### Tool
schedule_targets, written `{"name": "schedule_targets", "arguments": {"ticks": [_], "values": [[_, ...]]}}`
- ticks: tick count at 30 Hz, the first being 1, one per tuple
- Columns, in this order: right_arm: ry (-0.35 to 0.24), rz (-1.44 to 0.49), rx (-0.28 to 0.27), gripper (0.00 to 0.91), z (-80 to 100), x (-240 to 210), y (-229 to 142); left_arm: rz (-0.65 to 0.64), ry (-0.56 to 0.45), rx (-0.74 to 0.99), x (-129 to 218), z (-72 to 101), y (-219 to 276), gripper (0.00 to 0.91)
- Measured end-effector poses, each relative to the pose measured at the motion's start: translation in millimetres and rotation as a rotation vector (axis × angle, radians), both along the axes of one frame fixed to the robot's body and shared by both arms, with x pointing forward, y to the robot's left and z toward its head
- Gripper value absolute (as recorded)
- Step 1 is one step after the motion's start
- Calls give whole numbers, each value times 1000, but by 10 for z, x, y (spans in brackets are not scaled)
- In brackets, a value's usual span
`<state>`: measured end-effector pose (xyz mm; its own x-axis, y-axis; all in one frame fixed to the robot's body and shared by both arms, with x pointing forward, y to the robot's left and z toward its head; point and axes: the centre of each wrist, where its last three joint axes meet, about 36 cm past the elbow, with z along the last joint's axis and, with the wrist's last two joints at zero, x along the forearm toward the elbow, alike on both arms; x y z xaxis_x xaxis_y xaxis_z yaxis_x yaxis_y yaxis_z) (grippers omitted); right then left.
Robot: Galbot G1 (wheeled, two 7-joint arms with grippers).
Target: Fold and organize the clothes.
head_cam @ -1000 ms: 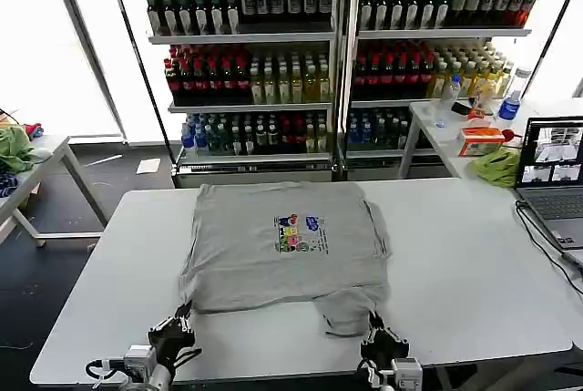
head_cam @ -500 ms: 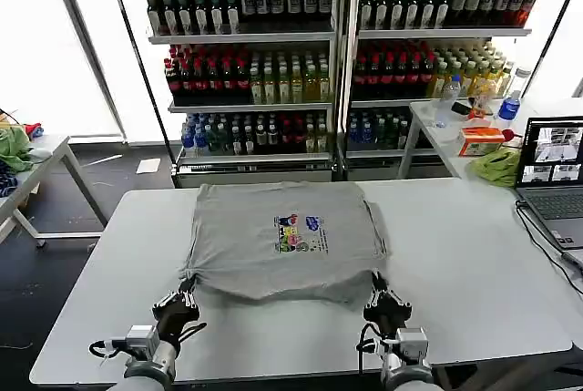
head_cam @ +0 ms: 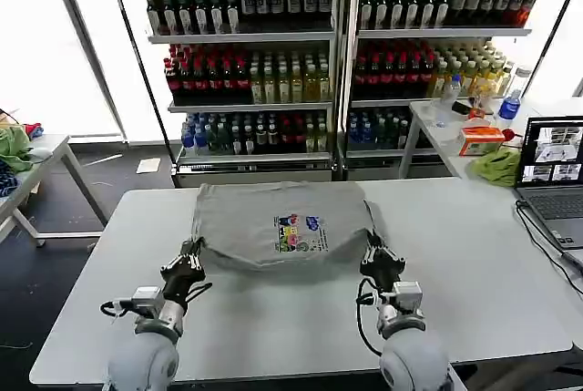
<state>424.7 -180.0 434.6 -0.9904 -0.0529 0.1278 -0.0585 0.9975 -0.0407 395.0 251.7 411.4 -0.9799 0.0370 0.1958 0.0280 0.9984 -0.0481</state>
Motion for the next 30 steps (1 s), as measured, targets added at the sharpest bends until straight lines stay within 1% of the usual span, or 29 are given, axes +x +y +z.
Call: {"name": "schedule_targets", "arguments": {"ticks": [12, 17, 18, 19, 20, 21, 22, 27, 30], "values": [[-23, 2, -7, 0, 20, 635, 39, 7, 8, -7, 507, -112, 114, 0], [-4, 1, -8, 0, -25, 806, 79, 10, 23, -18, 640, -143, 137, 0], [0, 0, -8, 0, -34, 833, 83, 11, 26, -19, 663, -150, 144, 40], [5, -2, -8, 0, -45, 861, 88, 11, 29, -21, 682, -158, 149, 40], [10, -4, -9, 0, -56, 884, 93, 11, 35, -22, 702, -170, 159, 504], [16, -4, -8, 413, -69, 904, 101, 12, 42, -22, 718, -181, 167, 887], [24, -5, -8, 907, -85, 925, 109, 12, 48, -22, 732, -192, 172, 907], [56, -22, 1, 907, -123, 1025, 131, 10, 75, -23, 809, -221, 181, 907], [81, -35, 17, 907, -131, 1077, 159, 12, 89, -26, 841, -222, 184, 907]]}}
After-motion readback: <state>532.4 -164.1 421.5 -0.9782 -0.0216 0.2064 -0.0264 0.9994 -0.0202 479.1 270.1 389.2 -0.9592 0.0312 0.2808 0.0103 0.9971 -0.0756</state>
